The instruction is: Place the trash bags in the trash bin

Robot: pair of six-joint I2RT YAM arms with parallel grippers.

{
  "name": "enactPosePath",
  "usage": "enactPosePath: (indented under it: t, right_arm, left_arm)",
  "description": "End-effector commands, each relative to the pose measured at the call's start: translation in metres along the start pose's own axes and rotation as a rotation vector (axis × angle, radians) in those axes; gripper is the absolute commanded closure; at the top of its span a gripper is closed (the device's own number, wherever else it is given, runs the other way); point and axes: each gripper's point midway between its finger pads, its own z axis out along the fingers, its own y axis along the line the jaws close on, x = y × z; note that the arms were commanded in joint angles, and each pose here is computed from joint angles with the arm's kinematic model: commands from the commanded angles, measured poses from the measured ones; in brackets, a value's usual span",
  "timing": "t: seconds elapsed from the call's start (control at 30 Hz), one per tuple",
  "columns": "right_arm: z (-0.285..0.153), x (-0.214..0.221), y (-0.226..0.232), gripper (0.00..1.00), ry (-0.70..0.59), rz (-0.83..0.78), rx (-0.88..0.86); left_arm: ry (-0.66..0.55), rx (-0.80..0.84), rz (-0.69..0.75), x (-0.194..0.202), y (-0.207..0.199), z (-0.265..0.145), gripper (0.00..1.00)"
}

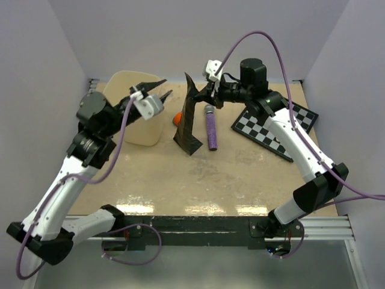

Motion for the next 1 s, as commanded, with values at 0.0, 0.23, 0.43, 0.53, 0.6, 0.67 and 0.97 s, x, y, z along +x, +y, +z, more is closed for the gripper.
enactPosePath:
  t: [0.0,0.23,0.43,0.53,0.6,0.67,0.97]
  right_arm:
    - [-0.014,-0.026,0.004,1.00,-0.044,-0.118,-0.019]
    - [-0.027,-0.034,0.012,1.00,-0.053,-0.173,-0.018]
    - [-0.030,-0.035,0.018,1.00,-0.046,-0.219,-0.024]
    - [-0.031,-0.034,0.020,1.00,-0.038,-0.252,-0.029]
    - [-0.031,-0.034,0.022,1.00,-0.032,-0.270,-0.032]
    - [-0.031,-0.034,0.023,1.00,-0.030,-0.284,-0.035]
    - [-0.026,-0.035,0.028,1.00,-0.025,-0.323,-0.046]
  left_arm:
    - [0.040,0.183,-0.437,0.030,-0.046,0.030,0.58]
    - [-0.027,0.212,-0.612,0.028,-0.043,0.053,0.43]
    - [-0.054,0.293,-0.720,0.025,-0.048,0.064,0.43]
    - [-0.076,0.345,-0.749,0.021,-0.053,0.067,0.42]
    - [-0.095,0.359,-0.753,0.018,-0.054,0.068,0.41]
    - [-0.103,0.372,-0.762,0.017,-0.055,0.070,0.41]
    - [-0.114,0.416,-0.767,0.020,-0.060,0.075,0.46]
